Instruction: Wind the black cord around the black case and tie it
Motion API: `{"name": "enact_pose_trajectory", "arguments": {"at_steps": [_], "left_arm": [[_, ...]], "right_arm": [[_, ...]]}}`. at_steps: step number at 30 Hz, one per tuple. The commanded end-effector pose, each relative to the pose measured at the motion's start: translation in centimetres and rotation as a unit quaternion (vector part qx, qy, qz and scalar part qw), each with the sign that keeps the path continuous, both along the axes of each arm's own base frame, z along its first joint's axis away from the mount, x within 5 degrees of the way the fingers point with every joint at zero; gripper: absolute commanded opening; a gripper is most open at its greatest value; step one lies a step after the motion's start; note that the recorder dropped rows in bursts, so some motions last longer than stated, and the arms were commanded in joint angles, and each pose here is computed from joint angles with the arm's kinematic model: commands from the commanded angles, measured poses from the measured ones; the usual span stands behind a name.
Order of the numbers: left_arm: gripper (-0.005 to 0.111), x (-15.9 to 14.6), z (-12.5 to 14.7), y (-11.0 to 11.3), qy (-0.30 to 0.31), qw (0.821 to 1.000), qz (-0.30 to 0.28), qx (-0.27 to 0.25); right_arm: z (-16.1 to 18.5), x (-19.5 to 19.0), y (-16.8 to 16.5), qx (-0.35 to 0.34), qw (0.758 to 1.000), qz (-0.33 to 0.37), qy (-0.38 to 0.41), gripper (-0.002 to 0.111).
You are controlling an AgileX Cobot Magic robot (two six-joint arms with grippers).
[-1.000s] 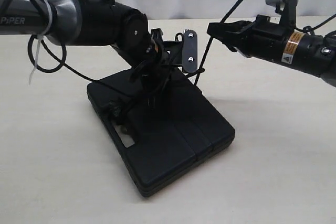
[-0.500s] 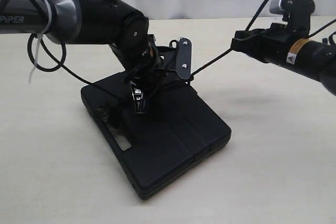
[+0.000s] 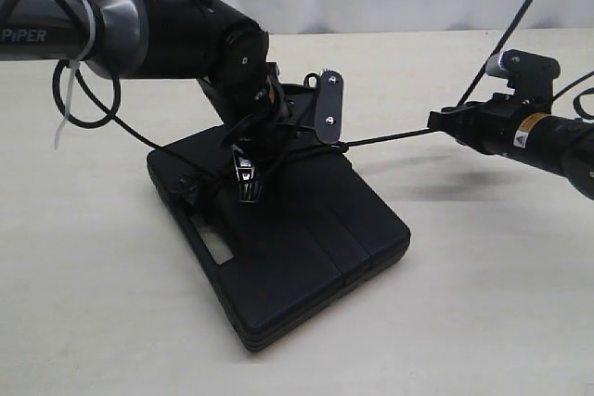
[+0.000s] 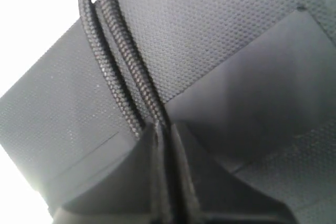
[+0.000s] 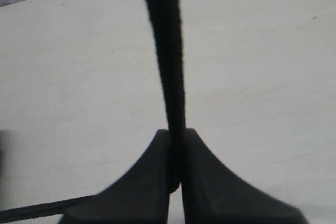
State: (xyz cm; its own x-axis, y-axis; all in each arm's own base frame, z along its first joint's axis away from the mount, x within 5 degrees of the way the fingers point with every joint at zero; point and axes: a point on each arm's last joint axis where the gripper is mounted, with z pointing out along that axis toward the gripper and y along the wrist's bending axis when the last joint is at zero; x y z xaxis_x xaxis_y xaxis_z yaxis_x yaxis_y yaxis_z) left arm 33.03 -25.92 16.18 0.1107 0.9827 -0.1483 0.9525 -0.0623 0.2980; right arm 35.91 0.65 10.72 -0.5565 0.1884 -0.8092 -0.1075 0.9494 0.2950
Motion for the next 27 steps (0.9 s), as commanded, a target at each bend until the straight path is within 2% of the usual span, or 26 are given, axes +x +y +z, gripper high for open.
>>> {"name": "enact_pose_trajectory", "arguments": {"at_steps": [1, 7, 8, 11, 12, 20, 24, 27], "left_arm": [[0.000, -1.2, -0.8, 1.9, 0.077, 0.994, 0.006, 0.083], [0.000, -1.3, -0.8, 2.1, 0.084, 0.992, 0.004, 0.096], [0.000, -1.3, -0.8, 2.4, 0.083, 0.991, 0.004, 0.110], [0.000, -0.9, -0.6, 3.6, 0.061, 0.983, 0.053, 0.164], [0.000, -0.9, -0.6, 3.6, 0.063, 0.982, 0.056, 0.167], [0.000, -1.3, -0.7, 3.2, 0.089, 0.983, 0.093, 0.134], [0.000, -1.7, -0.8, 2.7, 0.111, 0.982, 0.108, 0.105], [0.001, -2.0, -0.8, 1.9, 0.136, 0.981, 0.123, 0.063]], "right_arm": [[0.0, 0.1, -2.1, 0.005, 0.999, -0.052, 0.006, 0.004], [1.2, 0.3, -1.7, 0.015, 0.999, -0.032, -0.025, 0.004], [1.7, 0.3, -1.6, 0.017, 0.999, -0.030, -0.030, 0.004], [3.8, 0.0, -1.6, 0.008, 0.998, -0.025, -0.050, 0.004], [4.0, 0.0, -1.6, 0.006, 0.998, -0.026, -0.050, 0.004], [4.1, -0.2, -1.7, 0.000, 0.999, -0.030, -0.042, 0.004], [4.0, -0.2, -1.6, -0.003, 0.999, -0.024, -0.041, 0.004], [4.0, -0.2, -1.6, -0.004, 0.999, -0.022, -0.041, 0.004]]}}
